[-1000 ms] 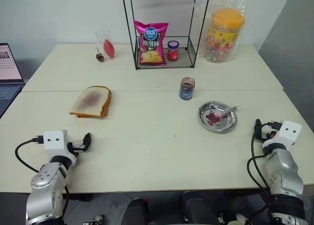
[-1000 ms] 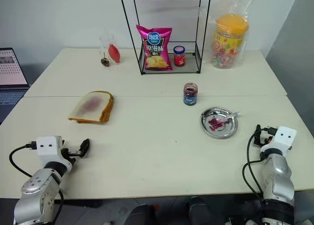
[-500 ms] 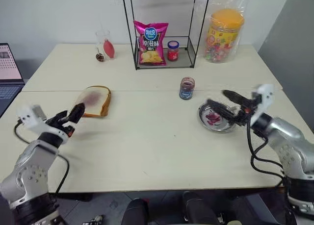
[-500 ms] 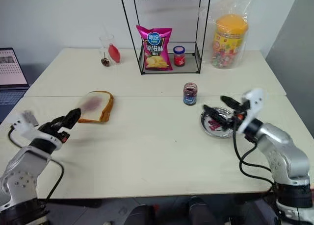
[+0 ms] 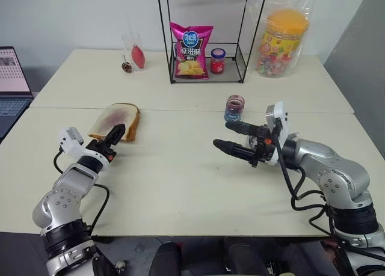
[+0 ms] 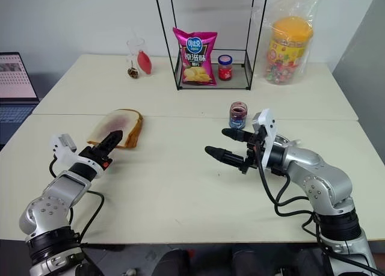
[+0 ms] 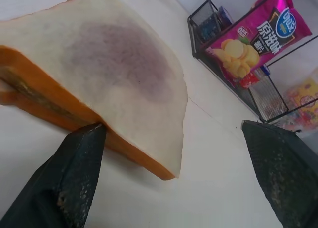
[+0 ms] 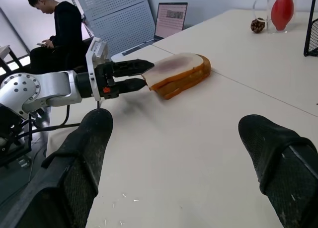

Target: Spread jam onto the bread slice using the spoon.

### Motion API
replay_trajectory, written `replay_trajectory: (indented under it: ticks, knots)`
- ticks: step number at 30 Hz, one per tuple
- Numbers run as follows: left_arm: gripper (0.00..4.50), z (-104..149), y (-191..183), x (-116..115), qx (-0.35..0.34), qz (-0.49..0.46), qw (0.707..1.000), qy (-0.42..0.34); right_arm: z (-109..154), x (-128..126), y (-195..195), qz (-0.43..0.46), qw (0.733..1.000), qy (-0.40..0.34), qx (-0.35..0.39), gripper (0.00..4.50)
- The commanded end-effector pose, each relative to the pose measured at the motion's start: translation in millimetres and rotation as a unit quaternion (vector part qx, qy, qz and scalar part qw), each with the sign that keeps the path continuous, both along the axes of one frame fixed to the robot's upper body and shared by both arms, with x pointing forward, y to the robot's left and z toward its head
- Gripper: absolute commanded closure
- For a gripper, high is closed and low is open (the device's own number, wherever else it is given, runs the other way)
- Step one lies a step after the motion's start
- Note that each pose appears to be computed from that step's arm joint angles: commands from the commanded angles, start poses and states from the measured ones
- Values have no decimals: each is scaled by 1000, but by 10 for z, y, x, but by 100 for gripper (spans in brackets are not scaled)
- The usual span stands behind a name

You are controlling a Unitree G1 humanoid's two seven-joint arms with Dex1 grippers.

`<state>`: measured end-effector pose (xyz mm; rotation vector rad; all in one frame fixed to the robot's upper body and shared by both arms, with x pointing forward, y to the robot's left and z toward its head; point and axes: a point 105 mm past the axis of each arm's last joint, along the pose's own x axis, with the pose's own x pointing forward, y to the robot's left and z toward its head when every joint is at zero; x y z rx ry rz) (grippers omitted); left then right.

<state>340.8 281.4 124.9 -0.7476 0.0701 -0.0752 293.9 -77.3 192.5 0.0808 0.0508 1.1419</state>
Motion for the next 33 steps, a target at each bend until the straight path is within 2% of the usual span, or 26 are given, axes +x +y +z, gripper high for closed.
replay_trajectory:
  ticks: [1, 3, 9, 21, 30, 33]
  knots:
    - [36, 196, 6, 23, -8, 3, 999, -38, 111, -19, -21, -14, 999, -27, 11, 0]
    - [67, 227, 14, 10, -17, 5, 999, -43, 120, -25, -24, -16, 999, -27, 15, 0]
    - [205, 114, 58, -26, -29, 11, 999, -24, 106, -32, -47, -27, 999, -25, 18, 0]
    - [444, 182, 128, -9, -45, 21, 998, -37, 123, 0, -58, -36, 999, -25, 25, 0]
    - [449, 291, 123, 18, -22, 7, 999, -47, 136, 30, -53, -38, 998, -27, 30, 0]
    - [449, 549, -89, 7, 42, -71, 994, -66, 150, 31, -84, -40, 998, -31, 28, 0]
